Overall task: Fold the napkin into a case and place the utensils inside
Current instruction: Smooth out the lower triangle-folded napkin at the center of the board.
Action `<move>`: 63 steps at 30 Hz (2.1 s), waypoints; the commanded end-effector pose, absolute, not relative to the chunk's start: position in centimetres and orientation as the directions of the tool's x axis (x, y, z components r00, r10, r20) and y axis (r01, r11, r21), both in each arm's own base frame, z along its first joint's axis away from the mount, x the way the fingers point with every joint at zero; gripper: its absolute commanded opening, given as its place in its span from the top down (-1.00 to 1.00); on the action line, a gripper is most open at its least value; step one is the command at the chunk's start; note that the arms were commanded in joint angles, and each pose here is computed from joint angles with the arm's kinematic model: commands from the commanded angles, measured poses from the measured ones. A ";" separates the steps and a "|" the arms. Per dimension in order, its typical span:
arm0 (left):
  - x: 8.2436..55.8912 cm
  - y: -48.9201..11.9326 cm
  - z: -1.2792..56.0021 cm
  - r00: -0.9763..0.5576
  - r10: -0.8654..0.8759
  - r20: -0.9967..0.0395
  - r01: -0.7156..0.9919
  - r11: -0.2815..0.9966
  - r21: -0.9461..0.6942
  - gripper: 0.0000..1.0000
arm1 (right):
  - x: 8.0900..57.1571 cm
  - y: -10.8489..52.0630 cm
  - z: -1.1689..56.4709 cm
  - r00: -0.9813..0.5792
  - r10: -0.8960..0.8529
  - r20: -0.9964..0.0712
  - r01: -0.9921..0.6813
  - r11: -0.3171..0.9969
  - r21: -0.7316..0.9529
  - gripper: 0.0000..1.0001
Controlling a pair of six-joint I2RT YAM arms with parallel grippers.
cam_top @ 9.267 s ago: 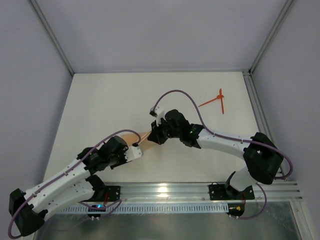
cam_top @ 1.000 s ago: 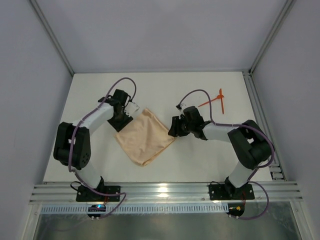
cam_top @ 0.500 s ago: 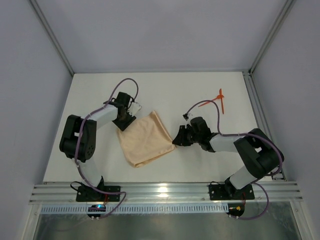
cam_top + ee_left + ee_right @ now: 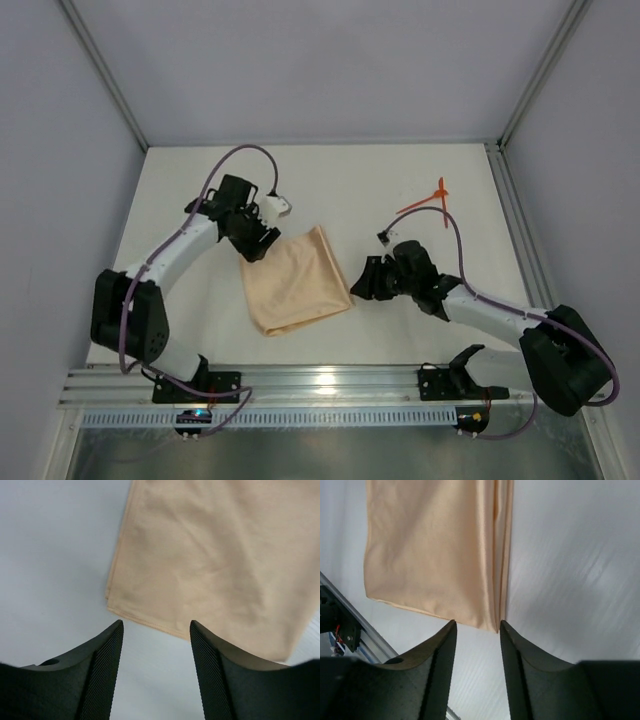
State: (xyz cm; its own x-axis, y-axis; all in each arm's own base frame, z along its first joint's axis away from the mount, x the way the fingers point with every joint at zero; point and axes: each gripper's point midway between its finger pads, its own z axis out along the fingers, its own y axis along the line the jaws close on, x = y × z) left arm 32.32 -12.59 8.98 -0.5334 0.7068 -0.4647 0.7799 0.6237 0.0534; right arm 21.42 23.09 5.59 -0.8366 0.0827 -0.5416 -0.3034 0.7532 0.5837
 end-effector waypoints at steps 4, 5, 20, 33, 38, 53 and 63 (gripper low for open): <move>21.0 -14.8 9.4 -0.446 0.832 -0.330 0.891 0.447 -0.078 0.18 | 24.1 25.8 10.4 -0.774 0.037 -0.632 -0.438 0.691 0.576 0.52; 19.6 -15.4 8.5 -0.405 0.869 -0.286 0.913 0.402 -0.070 0.24 | 23.8 26.6 10.6 -0.785 0.024 -0.619 -0.455 0.655 0.603 0.68; 14.7 -15.2 2.1 -0.329 0.935 -0.133 0.943 0.318 -0.100 0.19 | 20.8 28.5 3.2 -0.886 -0.024 -0.464 -0.370 0.640 0.673 0.94; 13.3 -13.2 0.6 -0.183 0.983 -0.015 0.982 0.182 -0.054 0.18 | 18.6 26.2 0.8 -0.913 -0.008 -0.407 -0.300 0.690 0.659 0.94; 13.1 -13.3 0.9 -0.168 0.985 -0.035 0.985 0.166 -0.049 0.14 | 17.8 25.8 1.8 -0.914 -0.002 -0.406 -0.296 0.687 0.664 0.94; 24.2 -11.1 13.5 -0.509 0.714 -0.482 0.775 0.623 0.104 -0.51 | 28.5 26.6 13.2 -0.744 -0.006 -0.668 -0.473 0.710 0.521 -0.31; 32.2 -7.8 8.7 -0.814 0.366 -0.451 0.467 0.874 -0.134 -0.57 | 37.2 29.4 8.8 -0.828 -0.073 -0.556 -0.449 0.682 0.578 -0.40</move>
